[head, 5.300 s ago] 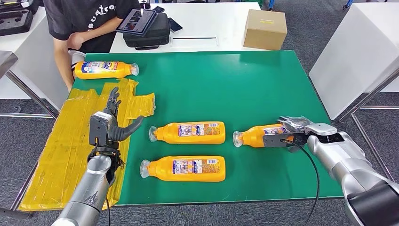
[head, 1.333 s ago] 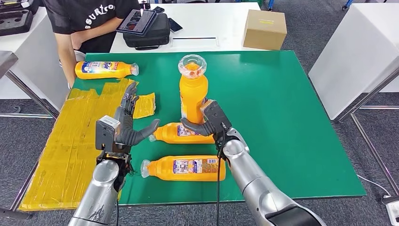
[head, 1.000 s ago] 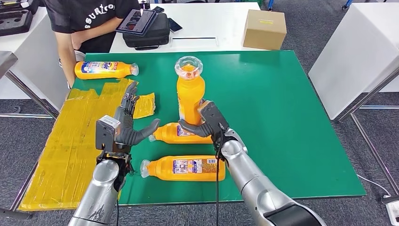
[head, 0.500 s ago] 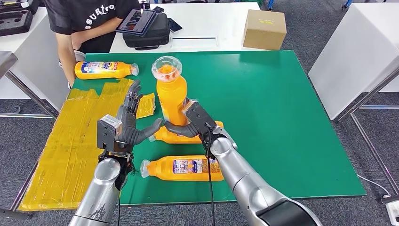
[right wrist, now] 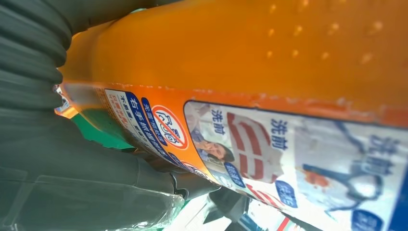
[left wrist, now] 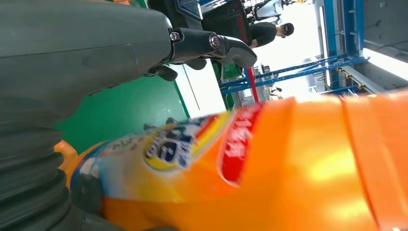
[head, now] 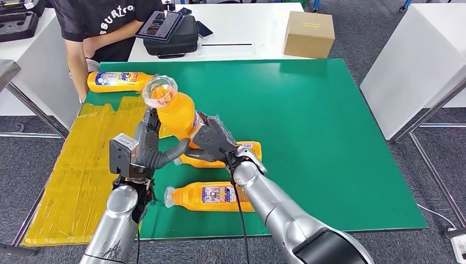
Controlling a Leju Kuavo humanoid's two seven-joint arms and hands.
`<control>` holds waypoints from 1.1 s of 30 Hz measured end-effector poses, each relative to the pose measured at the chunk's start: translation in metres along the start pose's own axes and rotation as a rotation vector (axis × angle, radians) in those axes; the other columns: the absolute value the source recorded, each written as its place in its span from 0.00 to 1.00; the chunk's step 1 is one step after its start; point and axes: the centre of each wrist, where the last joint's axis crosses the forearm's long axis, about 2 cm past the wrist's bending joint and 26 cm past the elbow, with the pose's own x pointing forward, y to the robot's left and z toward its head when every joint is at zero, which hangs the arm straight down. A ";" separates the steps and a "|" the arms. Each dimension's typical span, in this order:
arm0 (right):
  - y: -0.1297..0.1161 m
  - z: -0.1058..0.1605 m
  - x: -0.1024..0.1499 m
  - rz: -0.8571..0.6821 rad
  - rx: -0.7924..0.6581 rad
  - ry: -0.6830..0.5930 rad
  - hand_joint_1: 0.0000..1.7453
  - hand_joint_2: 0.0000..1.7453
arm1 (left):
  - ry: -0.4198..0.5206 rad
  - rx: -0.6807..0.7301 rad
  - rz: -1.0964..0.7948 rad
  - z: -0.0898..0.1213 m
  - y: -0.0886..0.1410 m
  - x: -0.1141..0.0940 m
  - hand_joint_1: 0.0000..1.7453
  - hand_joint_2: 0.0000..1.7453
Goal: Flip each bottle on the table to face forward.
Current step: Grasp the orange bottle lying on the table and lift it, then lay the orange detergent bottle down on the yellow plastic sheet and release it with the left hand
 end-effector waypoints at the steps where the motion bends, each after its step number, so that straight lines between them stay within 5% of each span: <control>1: 0.002 -0.001 0.001 0.015 -0.001 0.003 1.00 1.00 | -0.001 -0.001 0.000 0.000 0.000 0.000 0.00 1.00; 26: 0.033 0.002 0.003 0.216 0.104 0.056 1.00 1.00 | 0.016 0.012 0.019 0.007 0.000 0.000 0.00 1.00; 28: 0.034 0.002 0.003 0.217 0.108 0.058 1.00 1.00 | 0.016 0.013 0.023 0.007 0.000 0.000 0.24 1.00; 31: 0.034 0.002 0.004 0.215 0.111 0.061 1.00 1.00 | 0.018 0.010 0.036 0.007 0.000 0.000 0.90 1.00; 33: 0.035 0.002 0.004 0.211 0.110 0.062 1.00 1.00 | 0.020 0.007 0.046 0.007 0.000 0.000 1.00 1.00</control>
